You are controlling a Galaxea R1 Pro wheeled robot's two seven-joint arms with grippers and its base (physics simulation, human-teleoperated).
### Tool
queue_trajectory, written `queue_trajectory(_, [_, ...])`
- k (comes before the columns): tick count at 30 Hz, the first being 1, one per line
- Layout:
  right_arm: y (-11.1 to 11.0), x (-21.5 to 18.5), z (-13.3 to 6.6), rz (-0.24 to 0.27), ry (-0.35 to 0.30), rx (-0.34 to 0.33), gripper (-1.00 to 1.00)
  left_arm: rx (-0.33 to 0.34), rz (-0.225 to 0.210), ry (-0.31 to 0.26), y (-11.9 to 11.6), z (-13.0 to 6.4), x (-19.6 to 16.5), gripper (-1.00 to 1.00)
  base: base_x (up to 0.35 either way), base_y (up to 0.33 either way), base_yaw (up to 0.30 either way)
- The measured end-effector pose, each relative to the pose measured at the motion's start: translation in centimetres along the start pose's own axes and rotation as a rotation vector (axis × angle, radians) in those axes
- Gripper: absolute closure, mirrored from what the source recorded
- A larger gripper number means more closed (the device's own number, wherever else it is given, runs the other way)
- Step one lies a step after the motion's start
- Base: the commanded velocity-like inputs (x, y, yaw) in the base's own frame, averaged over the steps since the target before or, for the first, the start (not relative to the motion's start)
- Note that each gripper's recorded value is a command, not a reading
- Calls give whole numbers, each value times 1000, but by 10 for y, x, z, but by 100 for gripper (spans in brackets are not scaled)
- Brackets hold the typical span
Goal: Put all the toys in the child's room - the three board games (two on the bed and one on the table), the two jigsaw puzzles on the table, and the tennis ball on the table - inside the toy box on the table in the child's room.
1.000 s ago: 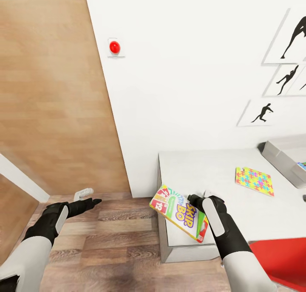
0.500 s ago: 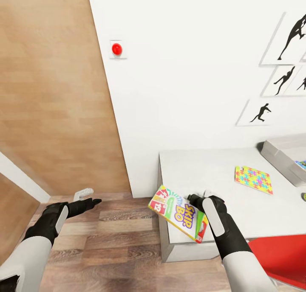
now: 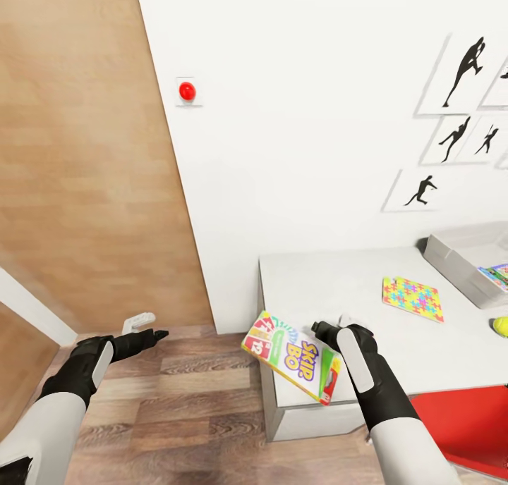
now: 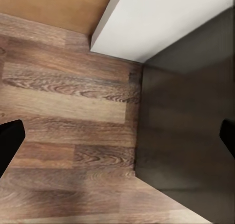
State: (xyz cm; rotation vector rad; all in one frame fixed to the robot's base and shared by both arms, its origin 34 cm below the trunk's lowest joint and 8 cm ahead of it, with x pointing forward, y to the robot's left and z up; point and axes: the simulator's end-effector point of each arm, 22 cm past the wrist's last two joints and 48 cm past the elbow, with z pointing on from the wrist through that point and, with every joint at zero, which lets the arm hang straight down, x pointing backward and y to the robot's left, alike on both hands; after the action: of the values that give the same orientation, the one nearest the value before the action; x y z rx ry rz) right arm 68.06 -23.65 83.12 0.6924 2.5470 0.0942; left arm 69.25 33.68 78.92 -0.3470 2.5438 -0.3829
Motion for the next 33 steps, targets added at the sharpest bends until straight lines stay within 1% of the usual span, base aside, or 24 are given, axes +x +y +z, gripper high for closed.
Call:
queue_trajectory(8, [4,-8,-7,2,-20,-12,-100,4,3,-11,-3,-5,-6,-100,0,0,-75])
queue_trajectory(11, [8,-18,-17,4,-50,-28,-100,5,3,-16,-4,-6,-8,-100,0,0,-75])
queue_trajectory(16, [18,-43,-40,12,-120,-70,-100,8,4,-23,-6,-9,-11,-100,0,0,-76])
queue_trajectory(19, [30,-65,-61,12,-174,-110,-100,10,6,-27,-7,-11,-13,-100,0,0,-77])
queue_trajectory(23, [42,-80,-82,0,-208,-156,-100,13,7,-33,-8,-13,-16,-100,0,0,-80])
queue_trajectory(26, [53,-82,-92,-16,-204,-202,-100,20,8,-37,-10,-15,-18,-100,0,0,-83])
queue_trajectory(28, [63,-81,-97,-27,-196,-245,-100,28,9,-40,-12,-16,-19,-100,0,0,-83])
queue_trajectory(30, [75,-79,-103,-41,-186,-302,-100,36,10,-43,-15,-18,-21,-100,0,0,-84])
queue_trajectory(33, [85,-77,-109,-57,-175,-351,-100,41,11,-48,-16,-19,-23,-100,0,0,-84])
